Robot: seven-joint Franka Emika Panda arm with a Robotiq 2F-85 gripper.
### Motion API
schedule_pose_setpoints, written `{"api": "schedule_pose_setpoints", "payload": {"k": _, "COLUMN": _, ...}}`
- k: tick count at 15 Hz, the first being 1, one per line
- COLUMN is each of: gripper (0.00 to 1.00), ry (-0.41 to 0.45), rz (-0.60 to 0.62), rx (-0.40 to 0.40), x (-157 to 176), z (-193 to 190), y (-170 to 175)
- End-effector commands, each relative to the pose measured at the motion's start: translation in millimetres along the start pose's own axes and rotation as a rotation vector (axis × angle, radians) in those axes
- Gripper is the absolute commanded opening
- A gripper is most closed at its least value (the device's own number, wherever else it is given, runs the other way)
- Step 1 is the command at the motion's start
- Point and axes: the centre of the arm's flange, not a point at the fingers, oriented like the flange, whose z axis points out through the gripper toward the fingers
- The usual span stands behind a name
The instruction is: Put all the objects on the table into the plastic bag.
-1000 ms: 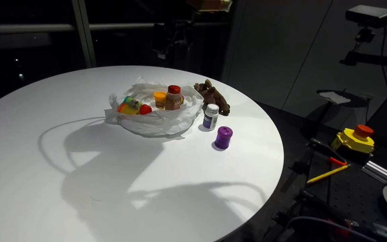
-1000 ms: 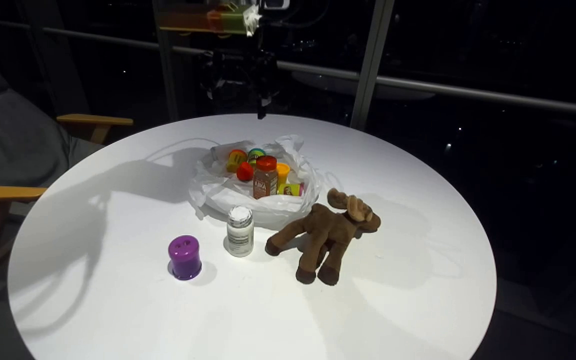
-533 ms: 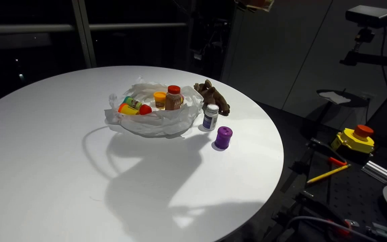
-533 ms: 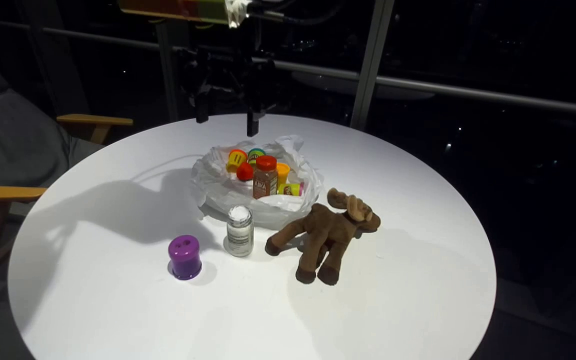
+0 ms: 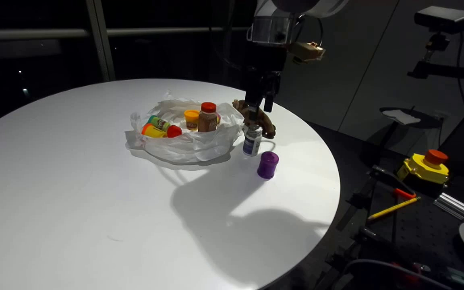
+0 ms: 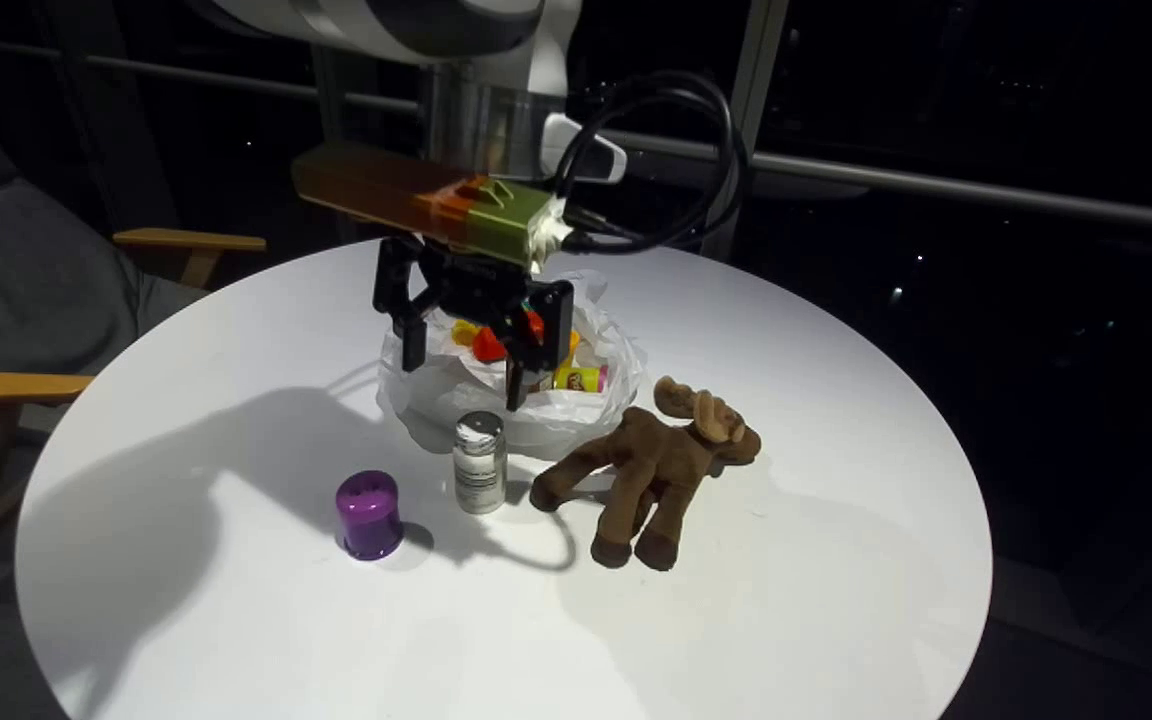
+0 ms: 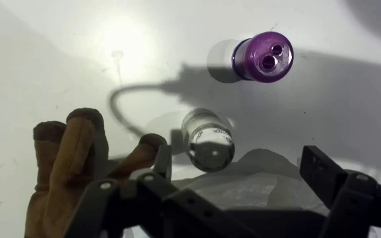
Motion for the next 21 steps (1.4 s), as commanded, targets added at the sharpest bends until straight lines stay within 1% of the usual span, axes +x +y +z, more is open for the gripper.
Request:
{"api": "schedule_pose_setpoints", "payload": {"k": 1, "gripper": 1.00, "ry": -0.004, "rz": -0.030, "rx": 0.015, "x": 8, "z": 25, "y": 2}}
{"api": "schedule_pose_setpoints", "payload": {"k": 5, "gripper": 1.00, "ry": -0.007, "rz": -0.037, "rx": -0.001, "x": 10, "z": 45, "y": 1}}
{"api": "schedule_pose_setpoints", "payload": {"k": 9, "gripper": 1.00, "ry": 0.043, "rz": -0.038, "rx": -0.028, "x": 15, "z": 48, "y": 3}}
{"api": "schedule_pose_setpoints", "payload": {"k": 10, "gripper": 0.84, "ry": 0.061, "rz": -0.037, "rx": -0.035, "x": 17, "z": 45, "y": 5}}
{"api": "schedule_pose_setpoints", "payload": {"k": 11, "gripper": 0.72, "ry": 0.070, "rz": -0.034, "rx": -0.037, "x": 18, "z": 44, "y": 6}}
{"api": "schedule_pose_setpoints", "payload": {"k": 13, "gripper": 0.58, "ry": 0.076, "rz": -0.023, "rx": -0.040, "x": 21, "z": 41, "y": 10}}
{"api": "schedule_pose_setpoints", "payload": {"k": 16, "gripper": 0.33, "ry": 0.075, "rz": -0.006, "rx": -0.052, "x": 20, "z": 36, "y": 13}}
{"api": "schedule_pose_setpoints", "payload": {"k": 18, "gripper": 0.19, "ry": 0.077, "rz": 0.030, "rx": -0.056, "x": 18, "z": 31, "y": 14}}
{"api": "schedule_pose_setpoints", "payload": {"k": 20, "gripper": 0.20, "ry": 0.079, "rz": 0.060, "rx": -0.064, "x": 18, "z": 19, "y": 8}}
{"api": "schedule_pose_setpoints", "payload": {"k": 21, "gripper": 0.20, "ry": 0.082, "rz": 0.069, "rx": -0.061, "x": 19, "z": 7, "y": -2}}
